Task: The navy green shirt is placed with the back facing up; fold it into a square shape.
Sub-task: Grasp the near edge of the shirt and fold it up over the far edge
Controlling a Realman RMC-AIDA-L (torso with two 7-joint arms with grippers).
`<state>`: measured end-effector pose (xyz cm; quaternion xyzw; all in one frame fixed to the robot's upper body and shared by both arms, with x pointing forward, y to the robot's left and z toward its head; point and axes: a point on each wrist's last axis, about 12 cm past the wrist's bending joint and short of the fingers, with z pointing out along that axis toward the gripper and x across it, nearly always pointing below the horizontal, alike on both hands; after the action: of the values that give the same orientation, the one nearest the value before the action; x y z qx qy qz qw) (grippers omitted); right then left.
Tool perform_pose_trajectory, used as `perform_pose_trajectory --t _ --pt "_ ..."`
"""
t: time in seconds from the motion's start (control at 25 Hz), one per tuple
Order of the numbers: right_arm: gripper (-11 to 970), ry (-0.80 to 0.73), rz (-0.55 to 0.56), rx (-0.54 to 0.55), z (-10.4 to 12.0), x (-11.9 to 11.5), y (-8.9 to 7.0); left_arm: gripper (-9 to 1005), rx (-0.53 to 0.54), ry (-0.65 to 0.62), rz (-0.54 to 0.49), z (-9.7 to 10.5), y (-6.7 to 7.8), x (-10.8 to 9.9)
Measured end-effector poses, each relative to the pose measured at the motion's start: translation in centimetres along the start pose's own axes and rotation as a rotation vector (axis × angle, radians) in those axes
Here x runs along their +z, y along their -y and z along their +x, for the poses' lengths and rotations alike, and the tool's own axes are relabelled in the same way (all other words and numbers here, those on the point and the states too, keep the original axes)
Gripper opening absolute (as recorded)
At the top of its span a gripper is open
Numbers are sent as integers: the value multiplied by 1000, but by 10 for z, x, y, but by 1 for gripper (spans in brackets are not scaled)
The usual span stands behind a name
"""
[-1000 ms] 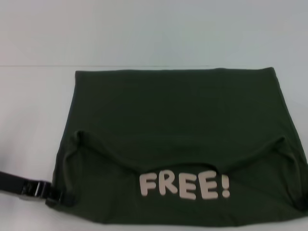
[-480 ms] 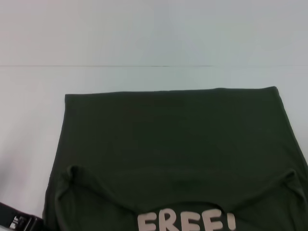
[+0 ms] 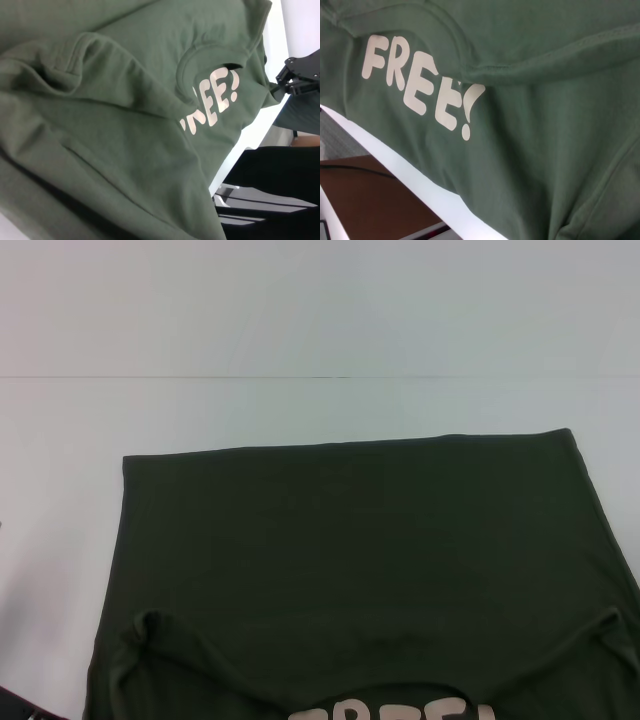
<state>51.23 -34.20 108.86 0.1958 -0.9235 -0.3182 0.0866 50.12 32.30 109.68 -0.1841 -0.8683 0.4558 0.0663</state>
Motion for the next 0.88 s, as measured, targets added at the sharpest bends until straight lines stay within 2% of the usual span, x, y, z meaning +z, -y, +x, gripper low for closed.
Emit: perform_pose_trajectory --t 0.28,0.52,0.72,0.88 --pt "40 64 -39 4 3 -4 1 42 23 68 -2 -4 2 -11" --pt "40 242 -112 29 2 -29 3 42 61 189 59 -17 11 -25" --pt "40 430 -140 86 0 -51 11 42 55 346 68 -29 12 -39" --pt "40 544 -144 127 -8 -59 15 42 27 518 55 -40 8 -52"
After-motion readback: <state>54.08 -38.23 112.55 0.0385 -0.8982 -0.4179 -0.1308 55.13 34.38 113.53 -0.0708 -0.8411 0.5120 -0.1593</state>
